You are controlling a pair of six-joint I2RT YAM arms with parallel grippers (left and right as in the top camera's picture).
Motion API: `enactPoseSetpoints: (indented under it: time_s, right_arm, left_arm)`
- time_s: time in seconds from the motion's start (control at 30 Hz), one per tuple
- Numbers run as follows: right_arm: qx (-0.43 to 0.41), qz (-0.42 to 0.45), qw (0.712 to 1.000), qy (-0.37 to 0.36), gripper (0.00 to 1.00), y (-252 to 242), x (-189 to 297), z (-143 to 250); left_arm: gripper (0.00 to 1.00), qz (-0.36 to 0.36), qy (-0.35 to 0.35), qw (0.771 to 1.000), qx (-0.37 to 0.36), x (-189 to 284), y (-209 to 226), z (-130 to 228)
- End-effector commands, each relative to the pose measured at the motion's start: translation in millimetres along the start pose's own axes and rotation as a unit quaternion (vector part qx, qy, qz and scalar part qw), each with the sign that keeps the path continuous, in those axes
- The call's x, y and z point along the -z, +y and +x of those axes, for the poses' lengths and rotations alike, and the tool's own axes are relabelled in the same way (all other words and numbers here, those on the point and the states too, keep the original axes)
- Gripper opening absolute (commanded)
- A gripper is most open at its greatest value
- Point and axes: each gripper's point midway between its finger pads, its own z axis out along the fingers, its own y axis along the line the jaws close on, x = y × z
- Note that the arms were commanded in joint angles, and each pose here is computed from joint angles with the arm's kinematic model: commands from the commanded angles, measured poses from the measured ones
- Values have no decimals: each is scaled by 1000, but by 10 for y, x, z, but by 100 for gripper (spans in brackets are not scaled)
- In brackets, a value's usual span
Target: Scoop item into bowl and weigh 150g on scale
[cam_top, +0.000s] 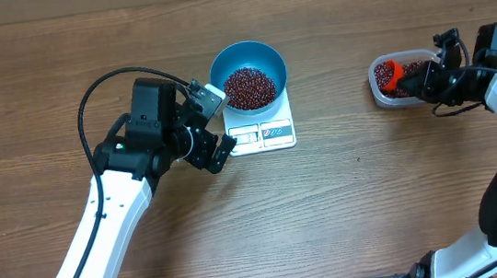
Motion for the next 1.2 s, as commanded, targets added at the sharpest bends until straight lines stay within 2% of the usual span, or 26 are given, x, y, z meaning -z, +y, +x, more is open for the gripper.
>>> enactPoseSetpoints:
  time_s: [0.0,0.67,1.17]
  right_arm:
    - [-4,-26,1000,-13,4,37,56,-76]
    - [-73,-90,992,-40,4,-134,411,-98]
    - [-78,-190,977,-54,4,137,564,-150]
  left_arm:
    - [100,8,-9,1000,-14,36,-60,-34]
    - [99,8,-9,1000,-14,36,-59,-34]
    - [100,8,-9,1000,-14,36,-59,-34]
